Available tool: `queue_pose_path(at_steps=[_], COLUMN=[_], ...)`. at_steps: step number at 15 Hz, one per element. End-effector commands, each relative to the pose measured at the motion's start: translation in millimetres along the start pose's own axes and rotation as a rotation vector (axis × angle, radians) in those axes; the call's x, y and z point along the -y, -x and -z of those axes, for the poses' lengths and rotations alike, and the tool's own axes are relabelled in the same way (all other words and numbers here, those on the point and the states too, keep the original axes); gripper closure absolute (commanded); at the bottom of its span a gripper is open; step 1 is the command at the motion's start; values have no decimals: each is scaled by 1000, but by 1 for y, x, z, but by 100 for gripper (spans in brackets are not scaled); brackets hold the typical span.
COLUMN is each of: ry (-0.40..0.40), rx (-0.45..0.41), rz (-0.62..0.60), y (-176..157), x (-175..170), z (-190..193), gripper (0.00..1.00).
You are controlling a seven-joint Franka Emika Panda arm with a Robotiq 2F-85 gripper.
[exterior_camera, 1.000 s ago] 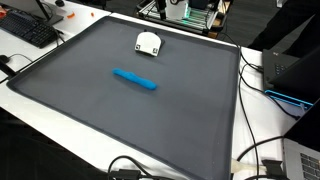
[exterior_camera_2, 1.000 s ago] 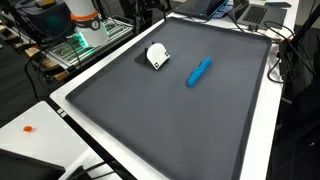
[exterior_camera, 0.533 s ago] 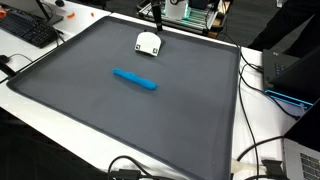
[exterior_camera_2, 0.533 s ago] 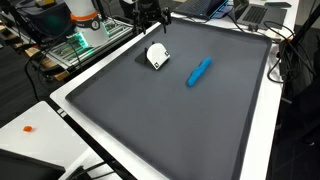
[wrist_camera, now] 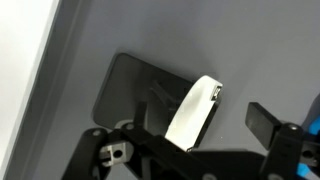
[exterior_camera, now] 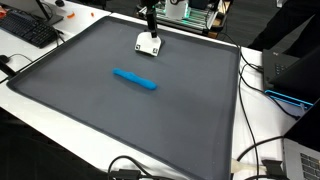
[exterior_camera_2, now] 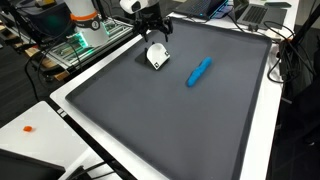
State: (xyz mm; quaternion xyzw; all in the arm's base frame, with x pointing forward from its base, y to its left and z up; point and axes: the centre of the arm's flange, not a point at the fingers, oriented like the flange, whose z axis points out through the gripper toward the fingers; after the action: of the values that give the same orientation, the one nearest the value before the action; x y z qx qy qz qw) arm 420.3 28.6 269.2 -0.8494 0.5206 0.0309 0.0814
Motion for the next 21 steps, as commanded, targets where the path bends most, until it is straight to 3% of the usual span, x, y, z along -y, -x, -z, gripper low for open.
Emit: queue_pose_path(at_steps=[1, 21], ry=[-15, -70], rx=[-15, -79], rz=[-39, -90], y=[-5, -21], x=[3, 17], z=[-10, -22], gripper=[0, 0])
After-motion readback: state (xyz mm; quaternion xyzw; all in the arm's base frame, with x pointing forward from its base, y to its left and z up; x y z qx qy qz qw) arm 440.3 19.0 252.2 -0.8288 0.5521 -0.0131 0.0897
